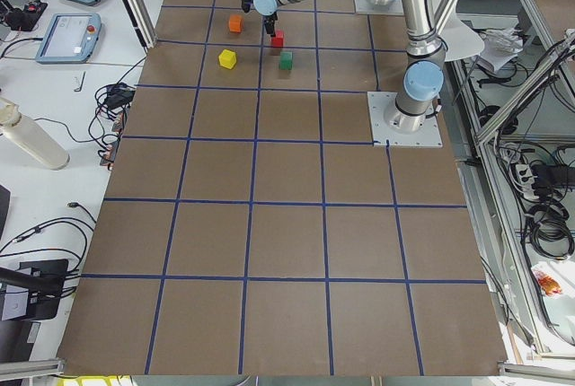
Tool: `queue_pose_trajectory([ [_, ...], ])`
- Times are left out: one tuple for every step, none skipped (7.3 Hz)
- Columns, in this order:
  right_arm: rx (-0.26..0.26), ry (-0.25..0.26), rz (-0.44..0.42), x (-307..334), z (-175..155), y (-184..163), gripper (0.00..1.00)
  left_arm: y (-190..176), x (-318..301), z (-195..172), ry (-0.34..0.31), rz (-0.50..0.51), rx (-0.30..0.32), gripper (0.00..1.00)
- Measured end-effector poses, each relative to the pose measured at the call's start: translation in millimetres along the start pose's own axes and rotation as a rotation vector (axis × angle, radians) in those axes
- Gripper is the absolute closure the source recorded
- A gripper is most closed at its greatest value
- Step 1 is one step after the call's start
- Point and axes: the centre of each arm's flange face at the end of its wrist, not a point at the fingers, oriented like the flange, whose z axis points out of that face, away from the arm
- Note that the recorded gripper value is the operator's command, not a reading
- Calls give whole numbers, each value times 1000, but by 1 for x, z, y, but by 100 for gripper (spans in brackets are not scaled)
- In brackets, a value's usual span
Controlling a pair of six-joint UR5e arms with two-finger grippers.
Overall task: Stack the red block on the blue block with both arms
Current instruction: 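Raise the left gripper away while the right gripper moves toward the red cube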
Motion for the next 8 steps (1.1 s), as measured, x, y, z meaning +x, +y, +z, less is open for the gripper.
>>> queue_pose_trajectory([
  [0, -4, 0, -1, 0, 0, 0, -7, -12, -23, -11, -20, 11, 0],
  [0, -7, 1, -2, 1, 0, 0, -12, -26, -47, -43, -39, 36, 0],
  [-1, -7, 5, -3, 1, 1, 0, -12, -41, -70, -76, -43, 57, 0],
  [-3, -9, 8, -5, 3, 0, 0, -8, -60, -92, -112, -30, 60, 0],
  [-7, -10, 9, -6, 5, 0, 0, -4, -84, -113, -149, -22, 57, 0],
  [-12, -11, 8, -6, 8, -1, 0, -1, -109, -132, -163, -21, 56, 0],
  [-21, -11, 10, -8, 12, -3, 0, 4, -136, -151, -166, -9, 46, 0],
  [-27, -10, 19, -9, 17, -6, 0, 11, -162, -168, -164, 9, 32, 0],
])
